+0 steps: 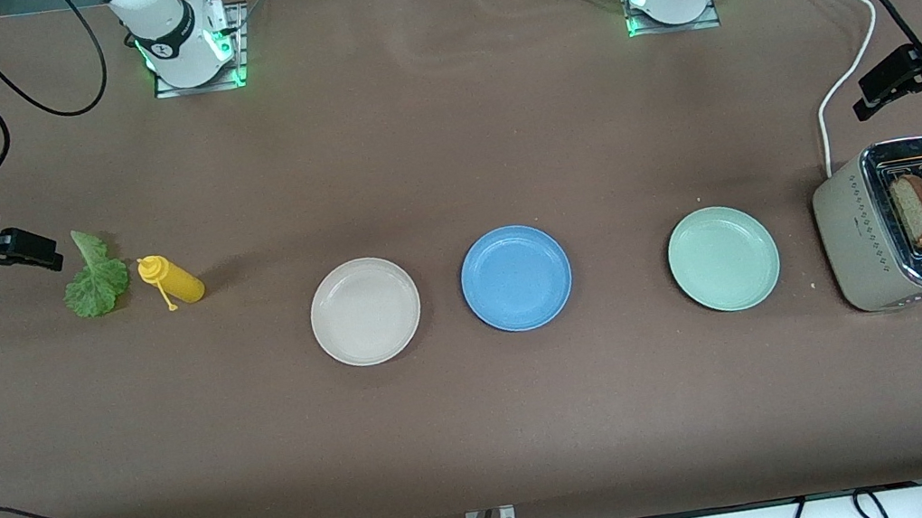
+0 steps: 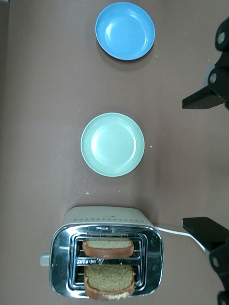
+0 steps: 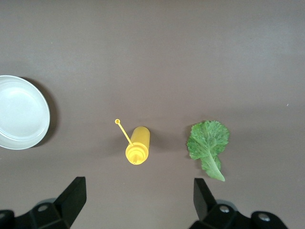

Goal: Make sandwich in blue plate with both arms

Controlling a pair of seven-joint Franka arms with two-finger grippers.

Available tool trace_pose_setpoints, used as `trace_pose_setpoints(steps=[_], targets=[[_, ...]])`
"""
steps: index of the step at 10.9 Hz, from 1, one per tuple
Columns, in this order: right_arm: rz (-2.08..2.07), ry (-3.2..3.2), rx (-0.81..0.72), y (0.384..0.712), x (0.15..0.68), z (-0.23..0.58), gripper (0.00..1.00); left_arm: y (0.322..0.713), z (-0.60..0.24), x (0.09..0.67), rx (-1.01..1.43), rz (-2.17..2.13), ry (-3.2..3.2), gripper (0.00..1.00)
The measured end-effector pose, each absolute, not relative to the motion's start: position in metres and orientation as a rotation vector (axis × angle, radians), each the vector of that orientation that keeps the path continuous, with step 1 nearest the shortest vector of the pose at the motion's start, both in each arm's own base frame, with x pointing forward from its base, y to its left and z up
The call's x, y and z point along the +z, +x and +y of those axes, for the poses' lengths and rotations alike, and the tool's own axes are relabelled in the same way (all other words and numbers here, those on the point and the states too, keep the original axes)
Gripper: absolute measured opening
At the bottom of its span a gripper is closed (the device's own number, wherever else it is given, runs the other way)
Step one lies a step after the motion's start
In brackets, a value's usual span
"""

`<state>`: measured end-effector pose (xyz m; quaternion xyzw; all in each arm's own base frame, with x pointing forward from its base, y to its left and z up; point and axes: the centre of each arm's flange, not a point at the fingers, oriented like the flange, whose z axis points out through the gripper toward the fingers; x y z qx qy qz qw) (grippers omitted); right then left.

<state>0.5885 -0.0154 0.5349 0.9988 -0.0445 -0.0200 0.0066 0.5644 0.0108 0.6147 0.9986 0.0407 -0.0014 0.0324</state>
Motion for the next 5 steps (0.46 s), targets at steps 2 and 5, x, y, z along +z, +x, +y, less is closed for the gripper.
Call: trace_pose_setpoints(steps=[2,5], targets=[[-0.139,3.125,-0.063,0.589,0.535,-0.015,1.00,0.564,0.005,0.615,-0.008,0.103,3.102,1.00],[-0.139,3.125,-0.064,0.588,0.535,-0.015,1.00,0.563,-0.001,0.616,-0.005,0.082,3.108,1.00]])
